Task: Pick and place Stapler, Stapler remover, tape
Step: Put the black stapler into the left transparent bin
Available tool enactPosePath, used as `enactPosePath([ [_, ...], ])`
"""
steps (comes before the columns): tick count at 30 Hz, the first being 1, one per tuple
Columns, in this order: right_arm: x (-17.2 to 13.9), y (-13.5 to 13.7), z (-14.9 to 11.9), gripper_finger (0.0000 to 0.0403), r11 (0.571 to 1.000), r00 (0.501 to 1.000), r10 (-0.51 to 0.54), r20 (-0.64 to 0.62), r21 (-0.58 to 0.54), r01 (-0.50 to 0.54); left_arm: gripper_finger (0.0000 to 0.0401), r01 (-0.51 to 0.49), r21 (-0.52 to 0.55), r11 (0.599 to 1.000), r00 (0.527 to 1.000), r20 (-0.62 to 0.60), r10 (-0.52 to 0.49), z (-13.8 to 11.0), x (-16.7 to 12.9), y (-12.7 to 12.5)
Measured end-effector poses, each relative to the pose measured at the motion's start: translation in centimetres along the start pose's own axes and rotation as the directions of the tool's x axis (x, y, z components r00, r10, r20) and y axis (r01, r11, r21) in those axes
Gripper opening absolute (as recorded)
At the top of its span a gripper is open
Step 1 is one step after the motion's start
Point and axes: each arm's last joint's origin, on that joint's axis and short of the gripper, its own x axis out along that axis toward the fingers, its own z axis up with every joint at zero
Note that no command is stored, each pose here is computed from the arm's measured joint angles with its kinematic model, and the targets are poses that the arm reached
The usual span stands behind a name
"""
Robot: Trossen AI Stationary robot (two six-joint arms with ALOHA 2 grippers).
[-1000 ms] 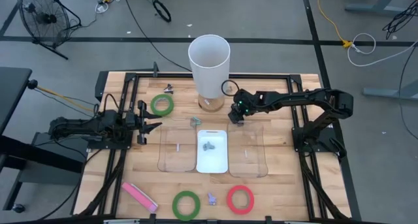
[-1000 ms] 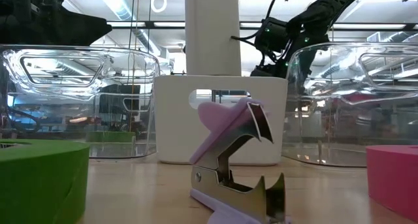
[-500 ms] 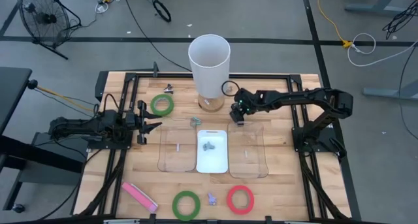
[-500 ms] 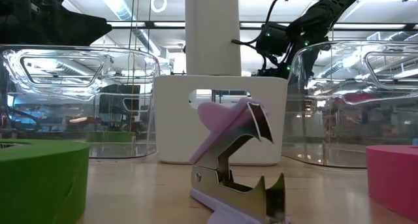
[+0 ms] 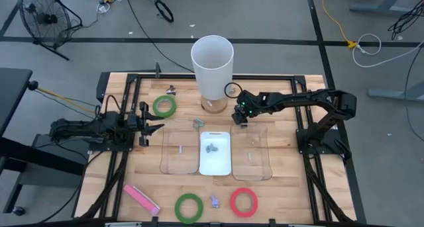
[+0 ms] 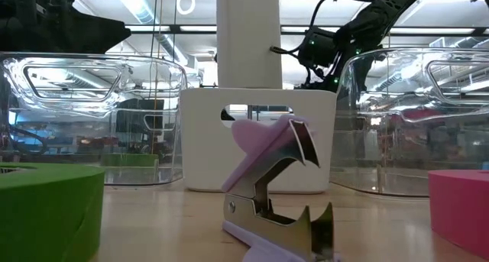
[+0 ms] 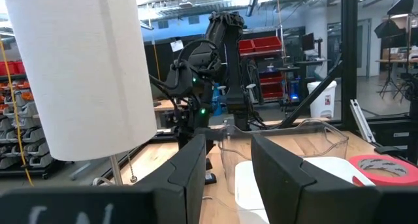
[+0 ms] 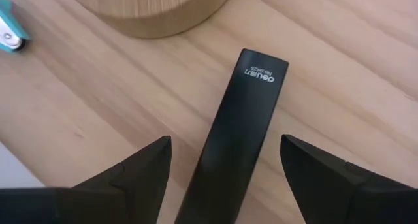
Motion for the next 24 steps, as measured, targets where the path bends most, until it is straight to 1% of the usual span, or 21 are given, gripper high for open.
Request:
enactPosePath([
  [3, 0.8, 0.2, 0.1, 0.0286, 1.000, 1.000, 0.015, -0.006, 0.008, -0.015, 0.0128, 0.000, 0.000, 1.000, 1.000, 0.000, 0.000, 0.0, 0.0, 0.0],
  [5, 1.4, 0.1, 0.0, 0.0284, 1.000, 1.000, 0.004, -0.013, 0.001, -0.004, 0.0128, 0.000, 0.000, 1.000, 1.000, 0.000, 0.000, 0.0, 0.0, 0.0],
  [7, 1.6, 0.0, 0.1, 0.0274, 1.000, 0.999, 0.025, -0.024, 0.004, -0.025, 0.0128, 0.000, 0.000, 1.000, 1.000, 0.000, 0.000, 0.0, 0.0, 0.0],
  [9, 1.6, 0.0, 0.2, 0.0256, 0.999, 0.999, 0.038, -0.018, 0.007, -0.038, 0.0128, 0.000, 0.000, 1.000, 1.000, 0.000, 0.000, 0.0, 0.0, 0.0],
  [12, 1.6, -0.3, 0.2, 0.0211, 1.000, 0.999, 0.024, -0.034, 0.005, -0.024, 0.0128, 0.000, 0.000, 1.000, 1.000, 0.000, 0.000, 0.0, 0.0, 0.0],
  [16, 1.6, -0.5, 0.3, 0.0117, 1.000, 0.999, 0.021, -0.038, 0.005, -0.021, 0.0128, 0.000, 0.000, 1.000, 1.000, 0.000, 0.000, 0.0, 0.0, 0.0],
  [17, 1.6, -0.5, 0.3, 0.0100, 1.000, 0.999, 0.021, -0.037, -0.007, -0.021, 0.0128, -0.001, 0.000, 1.000, 1.000, 0.000, 0.001, 0.0, 0.0, 0.0],
  [24, 1.5, -0.7, 0.4, 0.0103, 0.999, 0.999, 0.016, -0.032, -0.043, -0.017, 0.0128, 0.000, 0.000, 1.000, 1.000, 0.000, 0.000, 0.0, 0.0, 0.0],
])
